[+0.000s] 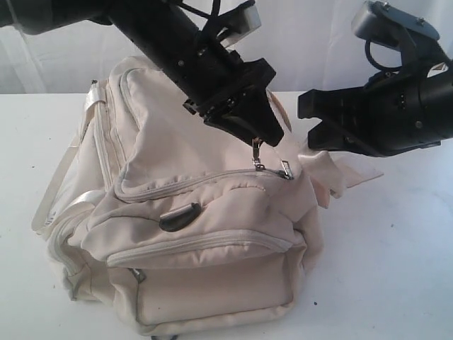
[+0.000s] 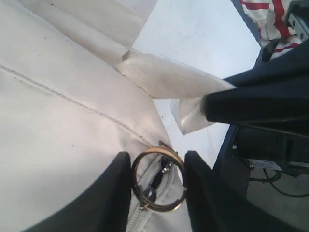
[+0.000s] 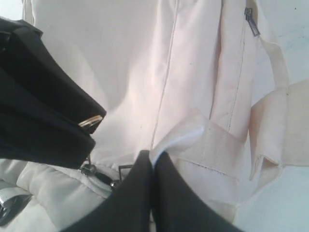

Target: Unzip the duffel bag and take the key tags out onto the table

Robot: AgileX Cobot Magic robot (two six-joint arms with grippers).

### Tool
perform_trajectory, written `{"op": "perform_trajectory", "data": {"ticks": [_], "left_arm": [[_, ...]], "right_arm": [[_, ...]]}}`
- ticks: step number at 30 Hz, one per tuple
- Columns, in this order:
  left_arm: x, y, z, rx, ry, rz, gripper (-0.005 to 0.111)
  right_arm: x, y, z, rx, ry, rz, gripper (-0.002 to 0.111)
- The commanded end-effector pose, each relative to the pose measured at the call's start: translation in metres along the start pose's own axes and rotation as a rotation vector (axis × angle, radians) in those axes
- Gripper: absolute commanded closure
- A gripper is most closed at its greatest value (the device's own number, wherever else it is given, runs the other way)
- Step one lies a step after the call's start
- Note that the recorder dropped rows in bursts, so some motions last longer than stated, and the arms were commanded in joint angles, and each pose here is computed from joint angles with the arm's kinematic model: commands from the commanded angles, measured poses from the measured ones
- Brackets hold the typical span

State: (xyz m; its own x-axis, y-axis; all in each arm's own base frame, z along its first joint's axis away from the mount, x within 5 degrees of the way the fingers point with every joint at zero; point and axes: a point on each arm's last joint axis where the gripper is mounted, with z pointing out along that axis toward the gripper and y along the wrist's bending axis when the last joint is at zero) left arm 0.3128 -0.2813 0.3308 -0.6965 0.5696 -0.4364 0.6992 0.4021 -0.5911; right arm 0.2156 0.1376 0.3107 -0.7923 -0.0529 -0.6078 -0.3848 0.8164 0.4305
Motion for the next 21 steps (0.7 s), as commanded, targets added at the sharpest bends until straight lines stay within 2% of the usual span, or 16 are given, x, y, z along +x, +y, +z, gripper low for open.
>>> {"op": "perform_trajectory", "data": {"ticks": [1, 6, 13, 21], "left_arm": [[0.004, -0.008, -0.007, 0.019, 0.035, 0.018, 0.107], [0.007, -0.013, -0.012, 0.016, 0.044, 0.031, 0.107], [0.012, -0.031, -0.032, -0.002, 0.037, 0.084, 0.107], [0.013, -0.032, -0.036, -0.026, 0.036, 0.096, 0.107]], "right_arm": [[-0.005, 0.003, -0.006, -0.008, -0.045, -0.011, 0.108], [-0.005, 0.003, -0.006, -0.008, -0.045, -0.011, 0.108], [-0.005, 0.003, -0.006, -0.008, -0.046, -0.011, 0.108], [-0.005, 0.002, -0.006, -0.006, -0.045, -0.014, 0.108]]}}
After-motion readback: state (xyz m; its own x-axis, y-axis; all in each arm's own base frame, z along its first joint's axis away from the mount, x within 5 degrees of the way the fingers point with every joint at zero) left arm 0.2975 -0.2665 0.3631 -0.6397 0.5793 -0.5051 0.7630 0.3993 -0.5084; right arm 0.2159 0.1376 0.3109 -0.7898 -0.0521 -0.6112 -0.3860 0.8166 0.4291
